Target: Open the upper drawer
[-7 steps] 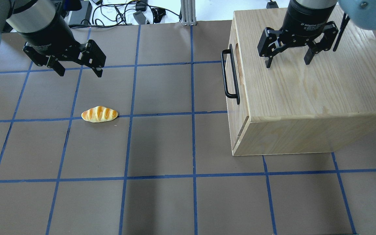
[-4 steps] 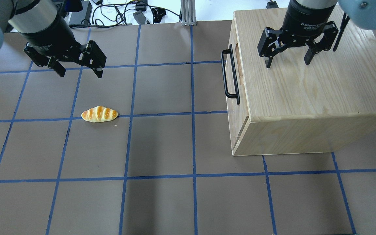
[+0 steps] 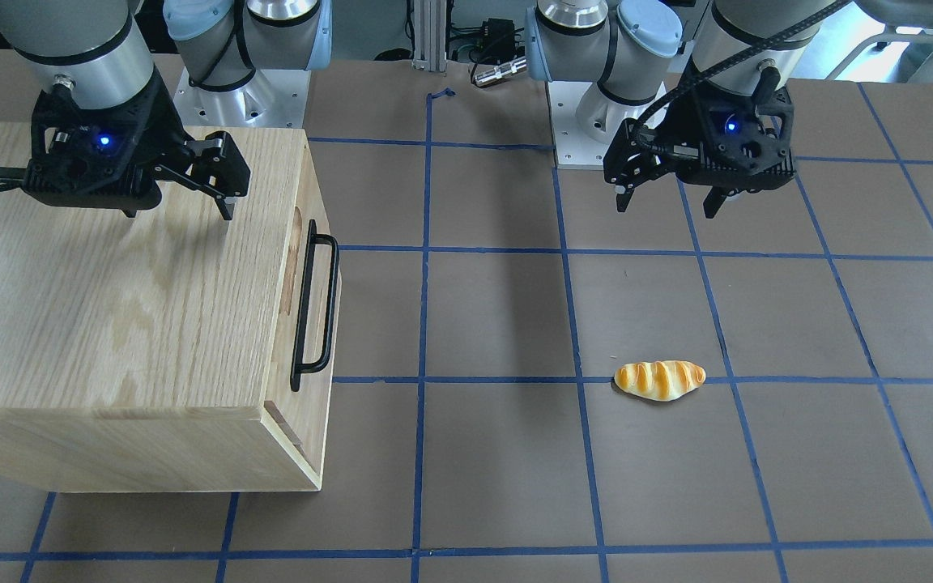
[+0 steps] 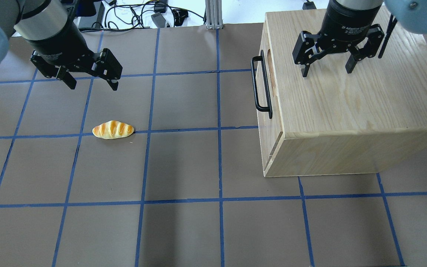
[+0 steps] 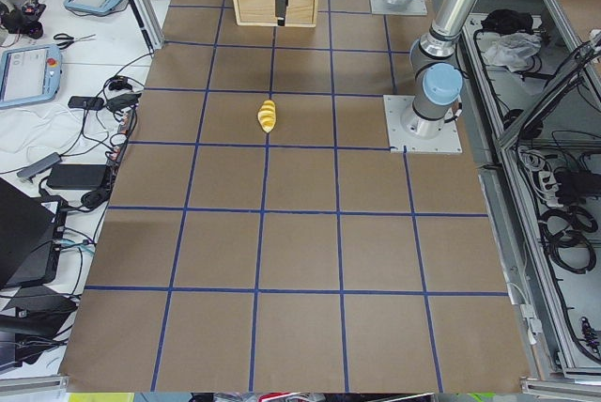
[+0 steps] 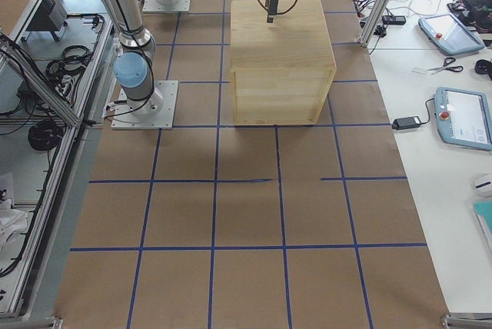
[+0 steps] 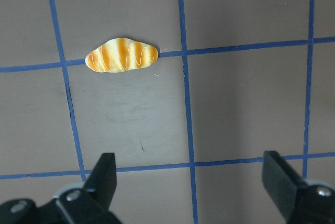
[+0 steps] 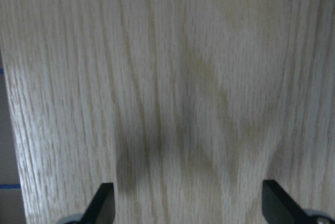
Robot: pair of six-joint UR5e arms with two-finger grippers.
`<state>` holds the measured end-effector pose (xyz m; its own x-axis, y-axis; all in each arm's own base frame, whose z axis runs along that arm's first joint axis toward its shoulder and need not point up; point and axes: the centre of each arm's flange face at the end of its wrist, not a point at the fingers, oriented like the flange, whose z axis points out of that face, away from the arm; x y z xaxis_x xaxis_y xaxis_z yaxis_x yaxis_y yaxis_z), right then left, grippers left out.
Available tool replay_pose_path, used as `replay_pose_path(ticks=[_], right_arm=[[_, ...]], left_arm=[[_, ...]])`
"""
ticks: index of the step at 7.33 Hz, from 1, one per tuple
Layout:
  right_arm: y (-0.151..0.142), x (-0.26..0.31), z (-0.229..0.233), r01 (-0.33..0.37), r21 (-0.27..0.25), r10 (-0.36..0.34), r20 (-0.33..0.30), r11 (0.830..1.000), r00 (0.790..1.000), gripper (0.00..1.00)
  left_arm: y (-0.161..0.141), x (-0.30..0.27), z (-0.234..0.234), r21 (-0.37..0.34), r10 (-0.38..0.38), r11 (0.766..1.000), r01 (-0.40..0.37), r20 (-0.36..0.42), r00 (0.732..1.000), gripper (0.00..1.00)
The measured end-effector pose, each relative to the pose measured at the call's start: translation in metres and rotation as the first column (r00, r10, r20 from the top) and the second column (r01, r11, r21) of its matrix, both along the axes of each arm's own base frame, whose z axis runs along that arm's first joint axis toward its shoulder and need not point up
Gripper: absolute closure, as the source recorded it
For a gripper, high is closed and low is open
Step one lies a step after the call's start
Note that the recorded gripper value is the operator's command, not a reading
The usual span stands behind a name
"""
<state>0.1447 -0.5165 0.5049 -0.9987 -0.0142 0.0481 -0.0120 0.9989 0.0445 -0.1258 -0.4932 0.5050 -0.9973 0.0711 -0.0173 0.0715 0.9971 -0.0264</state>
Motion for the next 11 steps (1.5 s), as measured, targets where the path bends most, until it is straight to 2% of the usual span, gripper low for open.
replay_pose_path(ticks=[2, 3, 4, 6, 8, 10, 11], right_arm=[[0.000, 0.000, 0.000, 0.000, 0.000, 0.000, 0.000, 1.000, 1.000, 0.00], [0.000, 0.000, 0.000, -0.001, 0.000, 0.001, 0.000, 1.000, 1.000, 0.00], [0.000, 0.000, 0.000, -0.001, 0.000, 0.001, 0.000, 1.000, 1.000, 0.00], [0.000, 0.000, 0.000, 0.000, 0.000, 0.000, 0.000, 1.000, 1.000, 0.00], [0.000, 0.000, 0.000, 0.000, 0.000, 0.000, 0.000, 1.000, 1.000, 0.00], [0.000, 0.000, 0.000, -0.001, 0.000, 0.001, 0.000, 1.000, 1.000, 0.00], [0.000, 0.000, 0.000, 0.000, 0.000, 0.000, 0.000, 1.000, 1.000, 0.00]], left_arm=[[-0.004, -0.003, -0.005, 0.007, 0.016, 1.000, -0.016, -0.019, 1.000, 0.00], [-0.012, -0.009, -0.012, 0.010, 0.060, 0.998, -0.059, -0.074, 0.995, 0.00], [-0.025, -0.022, -0.022, 0.010, 0.112, 0.994, -0.112, -0.161, 0.981, 0.00], [-0.044, -0.067, -0.042, 0.019, 0.156, 0.987, -0.159, -0.330, 0.931, 0.00], [-0.051, -0.124, -0.057, 0.045, 0.184, 0.982, -0.184, -0.460, 0.869, 0.00], [-0.055, -0.172, -0.074, 0.062, 0.201, 0.978, -0.200, -0.539, 0.818, 0.00], [-0.056, -0.192, -0.084, 0.066, 0.199, 0.978, -0.197, -0.558, 0.806, 0.00]])
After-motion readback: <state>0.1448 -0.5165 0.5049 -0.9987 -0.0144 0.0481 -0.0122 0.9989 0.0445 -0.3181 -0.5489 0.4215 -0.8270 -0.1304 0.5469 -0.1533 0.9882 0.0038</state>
